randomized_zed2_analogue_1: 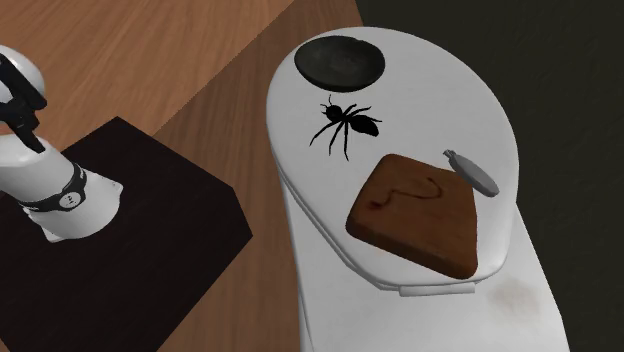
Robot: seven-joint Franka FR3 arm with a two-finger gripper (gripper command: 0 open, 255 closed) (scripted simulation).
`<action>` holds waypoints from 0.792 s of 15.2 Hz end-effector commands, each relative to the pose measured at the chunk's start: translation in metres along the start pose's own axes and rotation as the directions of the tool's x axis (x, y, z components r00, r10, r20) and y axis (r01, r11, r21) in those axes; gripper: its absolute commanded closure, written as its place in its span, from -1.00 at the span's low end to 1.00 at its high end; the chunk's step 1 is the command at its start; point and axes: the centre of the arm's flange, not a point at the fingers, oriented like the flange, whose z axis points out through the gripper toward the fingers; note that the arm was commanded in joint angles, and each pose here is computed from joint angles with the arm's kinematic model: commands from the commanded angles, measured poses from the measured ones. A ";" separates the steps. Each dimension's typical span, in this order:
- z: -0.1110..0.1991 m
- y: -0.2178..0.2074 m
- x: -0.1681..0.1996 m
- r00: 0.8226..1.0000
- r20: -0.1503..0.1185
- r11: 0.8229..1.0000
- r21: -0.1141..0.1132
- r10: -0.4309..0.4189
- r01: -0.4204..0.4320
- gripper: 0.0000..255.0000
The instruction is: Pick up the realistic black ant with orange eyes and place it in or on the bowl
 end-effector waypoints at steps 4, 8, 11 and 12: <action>-0.001 -0.032 0.023 1.000 0.021 1.000 0.015 0.005 -0.005 -1.00; -0.003 -0.074 0.055 0.999 0.049 0.999 0.034 0.012 -0.013 -1.00; -0.004 -0.105 0.079 0.997 0.070 0.999 0.049 0.016 -0.019 -1.00; -0.004 -0.116 0.087 0.997 0.077 0.998 0.054 0.017 -0.022 -1.00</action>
